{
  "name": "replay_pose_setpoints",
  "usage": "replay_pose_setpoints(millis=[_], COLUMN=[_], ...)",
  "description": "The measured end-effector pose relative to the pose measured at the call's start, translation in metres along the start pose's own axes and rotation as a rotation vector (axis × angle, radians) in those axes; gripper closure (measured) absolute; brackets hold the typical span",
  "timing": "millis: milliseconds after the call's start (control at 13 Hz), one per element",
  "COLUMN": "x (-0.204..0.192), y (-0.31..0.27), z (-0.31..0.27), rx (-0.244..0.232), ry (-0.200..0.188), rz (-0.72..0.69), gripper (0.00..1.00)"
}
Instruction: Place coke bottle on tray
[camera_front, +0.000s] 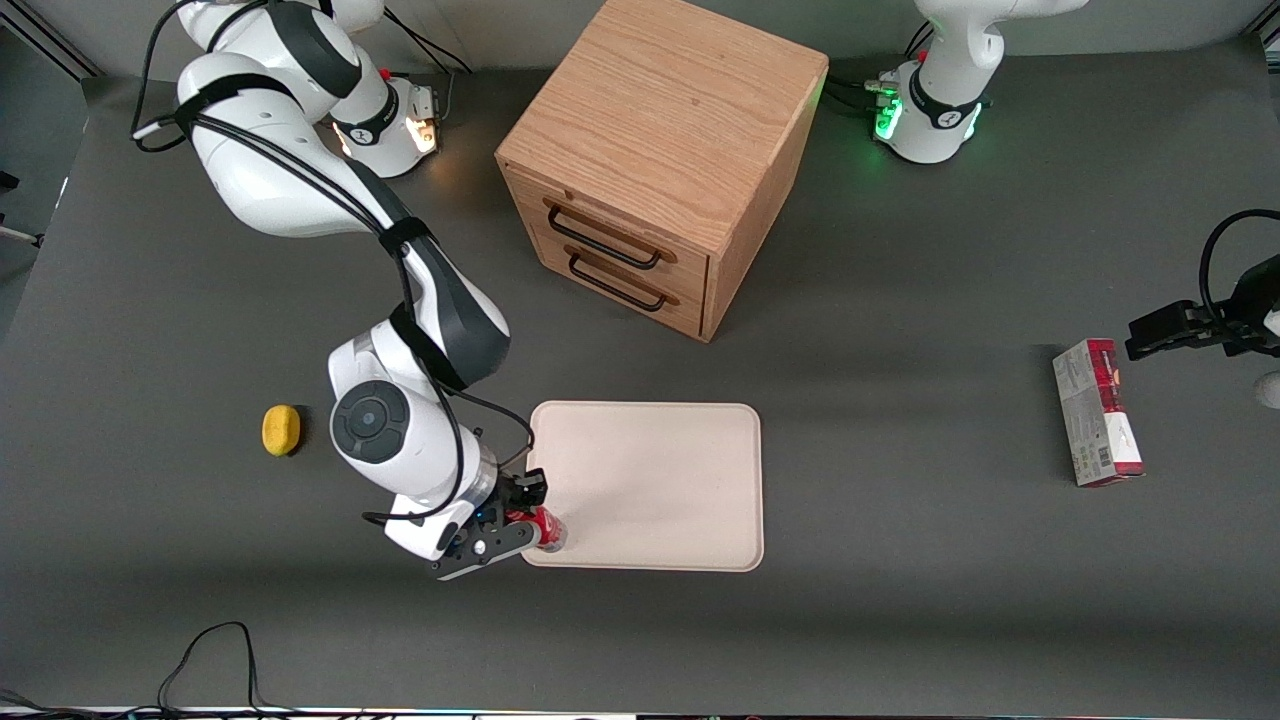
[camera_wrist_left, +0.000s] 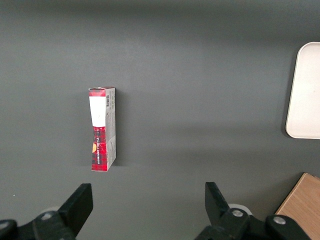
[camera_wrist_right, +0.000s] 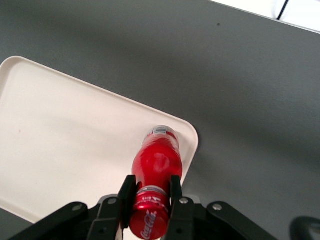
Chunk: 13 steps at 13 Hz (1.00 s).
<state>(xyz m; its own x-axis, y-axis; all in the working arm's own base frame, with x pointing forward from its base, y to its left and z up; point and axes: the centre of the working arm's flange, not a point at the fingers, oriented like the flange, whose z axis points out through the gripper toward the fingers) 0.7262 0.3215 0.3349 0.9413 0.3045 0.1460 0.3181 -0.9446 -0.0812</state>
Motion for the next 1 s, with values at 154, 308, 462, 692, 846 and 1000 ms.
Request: replay_pose_setpoints(millis=[154,308,462,692,846,1000], x=[-0.001,-0.001,0.001,0.006,0.007,-0.003], y=[-0.003,-0.004,-0.005,-0.004,0.000,0.016], z=[0.004,0.007,0.006,-0.011,-0.049,-0.100], rx=[0.002,0.005,0.010,0.012,0.006,0.006], ry=[0.000,0.011,0.039,0.075,0.090,0.020], rz=[0.001,0.000,0.001,0.009,0.024,0.074], gripper=[0.65,0.57,0.36,0.02,0.00,0.00])
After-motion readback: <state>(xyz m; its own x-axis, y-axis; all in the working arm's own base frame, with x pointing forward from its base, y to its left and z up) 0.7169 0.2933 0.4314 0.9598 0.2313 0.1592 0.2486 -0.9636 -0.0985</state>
